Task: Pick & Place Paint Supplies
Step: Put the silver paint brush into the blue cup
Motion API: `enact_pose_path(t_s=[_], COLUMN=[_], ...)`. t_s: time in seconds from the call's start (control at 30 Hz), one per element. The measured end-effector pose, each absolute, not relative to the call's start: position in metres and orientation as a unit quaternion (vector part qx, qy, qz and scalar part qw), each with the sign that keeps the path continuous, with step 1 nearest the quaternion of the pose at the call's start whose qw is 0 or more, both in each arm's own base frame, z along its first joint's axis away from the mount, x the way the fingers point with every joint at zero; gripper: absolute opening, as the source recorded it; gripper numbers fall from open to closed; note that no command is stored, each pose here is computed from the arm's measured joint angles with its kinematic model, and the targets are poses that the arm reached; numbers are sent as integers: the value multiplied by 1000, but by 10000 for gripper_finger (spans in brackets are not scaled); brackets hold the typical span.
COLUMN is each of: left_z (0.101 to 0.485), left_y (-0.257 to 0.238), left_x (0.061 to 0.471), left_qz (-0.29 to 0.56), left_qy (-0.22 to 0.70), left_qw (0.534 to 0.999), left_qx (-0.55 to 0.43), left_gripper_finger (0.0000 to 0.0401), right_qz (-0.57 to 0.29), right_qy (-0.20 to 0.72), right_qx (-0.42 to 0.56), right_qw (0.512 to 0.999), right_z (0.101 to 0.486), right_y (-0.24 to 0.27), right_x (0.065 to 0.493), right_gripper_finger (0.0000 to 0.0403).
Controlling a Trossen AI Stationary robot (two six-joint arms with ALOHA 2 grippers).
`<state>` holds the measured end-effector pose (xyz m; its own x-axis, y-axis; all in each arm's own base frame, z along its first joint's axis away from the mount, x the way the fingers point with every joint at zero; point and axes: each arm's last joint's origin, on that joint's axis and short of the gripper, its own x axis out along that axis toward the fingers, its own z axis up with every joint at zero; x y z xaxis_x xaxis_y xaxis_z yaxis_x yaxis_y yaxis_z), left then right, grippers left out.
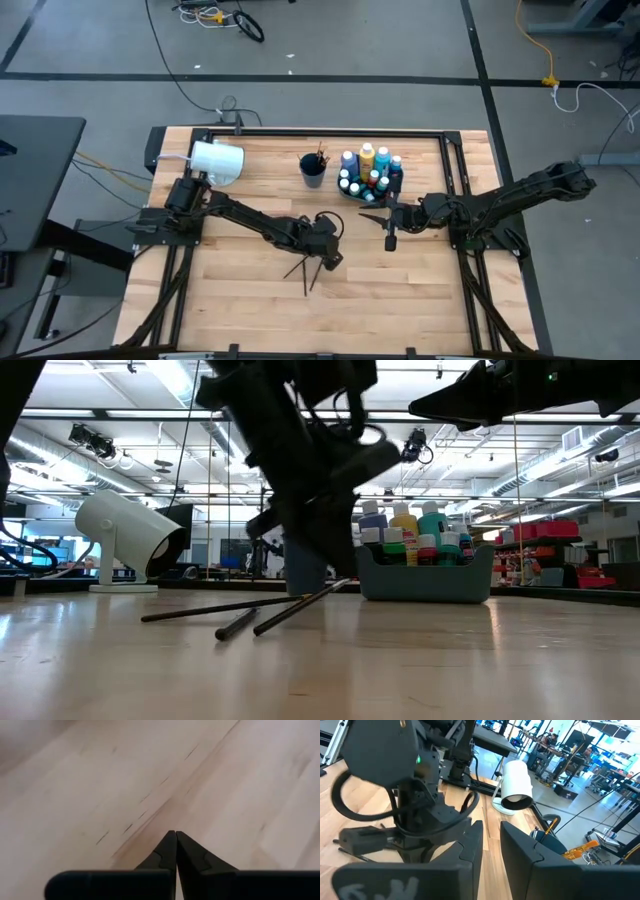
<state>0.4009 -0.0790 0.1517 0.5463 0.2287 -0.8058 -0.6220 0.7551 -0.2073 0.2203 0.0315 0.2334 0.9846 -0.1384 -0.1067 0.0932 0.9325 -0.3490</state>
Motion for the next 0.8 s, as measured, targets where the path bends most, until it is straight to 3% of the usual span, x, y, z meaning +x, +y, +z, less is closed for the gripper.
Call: enact_pose_path(t_s=[0.33,0.8], left_z=[191,301], left_y=[-81,-58], left_x=[417,380], left_qz=[232,373], left_qy=[364,213], left_qw=[886,903], left_qx=[-170,-27], left_gripper_finger=[4,3], right_qz=[-59,-59], right_qy=[65,65], right_qx=[-174,-174], right_qw=[981,981], right_z=[233,233], right_y=[32,31], right_x=[220,220], right_gripper_finger=[71,71])
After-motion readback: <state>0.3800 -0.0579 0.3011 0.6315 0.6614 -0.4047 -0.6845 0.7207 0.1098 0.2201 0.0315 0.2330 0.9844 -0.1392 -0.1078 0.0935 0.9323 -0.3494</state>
